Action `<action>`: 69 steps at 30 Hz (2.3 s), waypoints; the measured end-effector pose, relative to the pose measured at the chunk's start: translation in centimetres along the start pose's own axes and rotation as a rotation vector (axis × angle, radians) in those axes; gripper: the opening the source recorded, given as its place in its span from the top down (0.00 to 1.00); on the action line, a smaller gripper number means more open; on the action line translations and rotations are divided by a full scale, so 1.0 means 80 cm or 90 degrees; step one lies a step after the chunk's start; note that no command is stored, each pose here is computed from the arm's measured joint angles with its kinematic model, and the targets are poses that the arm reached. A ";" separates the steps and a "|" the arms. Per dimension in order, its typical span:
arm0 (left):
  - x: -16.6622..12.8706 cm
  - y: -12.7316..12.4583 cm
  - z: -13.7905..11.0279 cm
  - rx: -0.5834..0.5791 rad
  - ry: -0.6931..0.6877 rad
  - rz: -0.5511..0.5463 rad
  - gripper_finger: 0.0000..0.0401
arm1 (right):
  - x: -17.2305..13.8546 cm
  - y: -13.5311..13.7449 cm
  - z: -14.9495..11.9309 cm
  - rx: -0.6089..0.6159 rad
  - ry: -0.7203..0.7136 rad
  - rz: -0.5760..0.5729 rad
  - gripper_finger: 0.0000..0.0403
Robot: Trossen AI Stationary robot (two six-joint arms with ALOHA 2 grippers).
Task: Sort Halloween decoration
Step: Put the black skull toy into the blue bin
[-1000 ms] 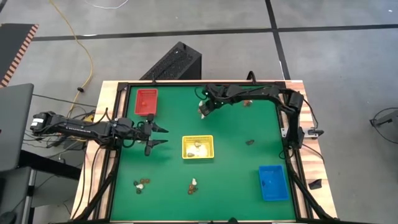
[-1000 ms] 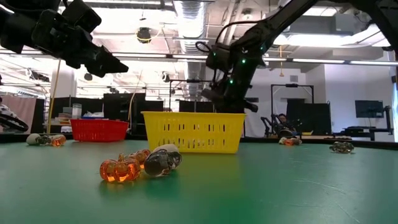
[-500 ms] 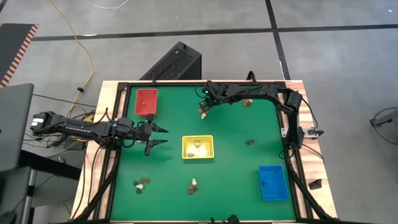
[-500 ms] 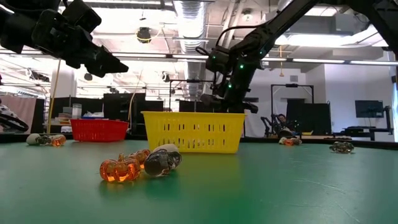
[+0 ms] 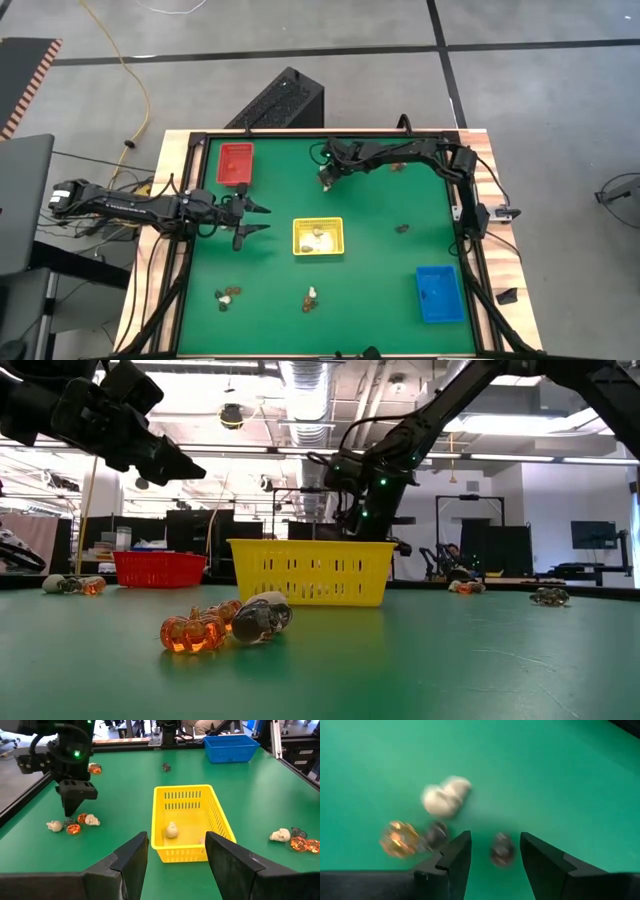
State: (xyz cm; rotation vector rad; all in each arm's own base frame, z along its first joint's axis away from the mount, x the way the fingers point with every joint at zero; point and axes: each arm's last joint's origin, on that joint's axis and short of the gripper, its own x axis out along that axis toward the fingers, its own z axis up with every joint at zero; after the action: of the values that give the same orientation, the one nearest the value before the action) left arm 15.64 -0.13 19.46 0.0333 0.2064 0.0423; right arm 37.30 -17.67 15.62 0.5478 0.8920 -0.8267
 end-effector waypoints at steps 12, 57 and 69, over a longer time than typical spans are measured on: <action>0.000 0.000 0.000 0.000 0.001 0.000 0.53 | 0.001 -0.002 -0.005 -0.003 0.023 -0.013 0.67; -0.003 0.001 0.025 0.119 -0.130 0.017 0.53 | -0.413 0.092 -0.438 -0.017 0.349 -0.064 0.73; -0.002 0.001 0.024 0.116 -0.124 0.011 0.53 | -0.398 0.092 -0.413 -0.017 0.351 -0.129 0.69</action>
State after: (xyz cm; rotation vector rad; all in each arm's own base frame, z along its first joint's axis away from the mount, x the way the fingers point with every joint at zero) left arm 15.85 -0.16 21.36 0.2194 0.0140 0.0373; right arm 16.65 22.70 25.63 0.6842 1.4809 -0.8591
